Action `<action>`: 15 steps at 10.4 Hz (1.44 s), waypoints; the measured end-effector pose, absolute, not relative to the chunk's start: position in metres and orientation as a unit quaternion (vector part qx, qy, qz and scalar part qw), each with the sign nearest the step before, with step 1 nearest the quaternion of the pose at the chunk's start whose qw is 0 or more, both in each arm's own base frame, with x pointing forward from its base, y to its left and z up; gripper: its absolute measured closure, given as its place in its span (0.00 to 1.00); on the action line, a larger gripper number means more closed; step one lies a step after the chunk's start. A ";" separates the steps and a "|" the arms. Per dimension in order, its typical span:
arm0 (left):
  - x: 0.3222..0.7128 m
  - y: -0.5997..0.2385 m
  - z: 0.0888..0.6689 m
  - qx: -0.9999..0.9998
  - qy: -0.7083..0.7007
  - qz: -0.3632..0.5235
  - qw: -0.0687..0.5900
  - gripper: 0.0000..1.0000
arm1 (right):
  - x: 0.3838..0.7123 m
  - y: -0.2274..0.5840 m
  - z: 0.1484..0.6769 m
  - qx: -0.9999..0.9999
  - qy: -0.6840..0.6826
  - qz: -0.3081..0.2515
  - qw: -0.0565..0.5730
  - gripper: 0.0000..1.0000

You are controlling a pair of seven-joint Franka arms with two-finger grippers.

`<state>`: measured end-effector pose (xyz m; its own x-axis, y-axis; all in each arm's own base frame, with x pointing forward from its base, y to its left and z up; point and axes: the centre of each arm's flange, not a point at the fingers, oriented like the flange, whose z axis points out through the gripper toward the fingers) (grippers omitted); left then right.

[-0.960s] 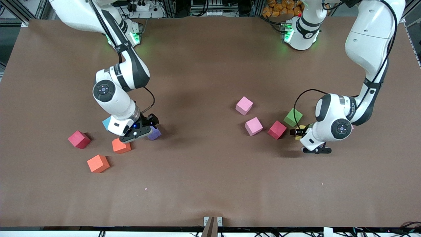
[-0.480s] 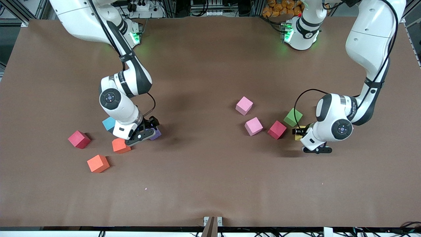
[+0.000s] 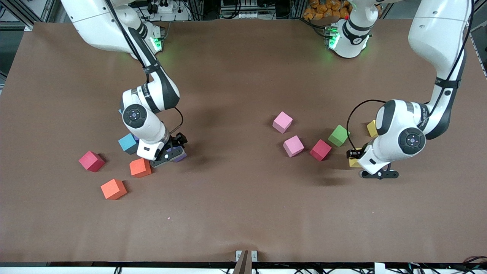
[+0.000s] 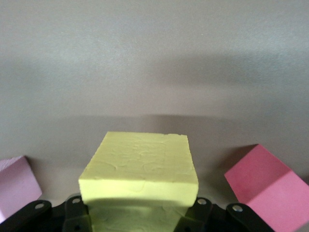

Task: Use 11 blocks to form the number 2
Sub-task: 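Grasp the yellow cube with the left gripper while the right gripper grasps purple, then carry the yellow cube to the table center and release it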

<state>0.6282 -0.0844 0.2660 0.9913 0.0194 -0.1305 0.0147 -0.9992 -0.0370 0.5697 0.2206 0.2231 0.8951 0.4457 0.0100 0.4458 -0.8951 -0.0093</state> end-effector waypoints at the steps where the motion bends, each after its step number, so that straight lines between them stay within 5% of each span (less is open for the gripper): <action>1: 0.625 -0.094 0.273 -0.997 -0.019 0.069 0.019 0.37 | 0.568 0.220 0.217 -0.973 -0.229 -0.001 0.005 0.00; 6: 0.603 -0.166 0.285 -0.994 -0.057 0.090 0.019 0.37 | 0.568 0.219 0.198 -0.973 -0.230 -0.012 0.006 0.02; 11: 0.590 -0.165 0.284 -0.986 -0.095 0.127 0.044 0.37 | 0.569 0.218 0.193 -0.973 -0.229 -0.017 0.006 0.18; 13: 0.592 -0.155 0.283 -0.985 -0.104 0.130 0.046 0.37 | 0.570 0.219 0.195 -0.973 -0.229 -0.020 0.006 0.43; 15: 0.592 -0.153 0.285 -0.985 -0.106 0.129 0.045 0.37 | 0.572 0.220 0.201 -0.973 -0.229 -0.025 0.007 0.43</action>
<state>0.5925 -0.1528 0.2847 0.9446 0.2197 -0.2440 0.1964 -0.9736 -0.1165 0.5719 0.2199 0.2006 0.8935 0.4460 0.0516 0.4467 -0.8947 -0.0020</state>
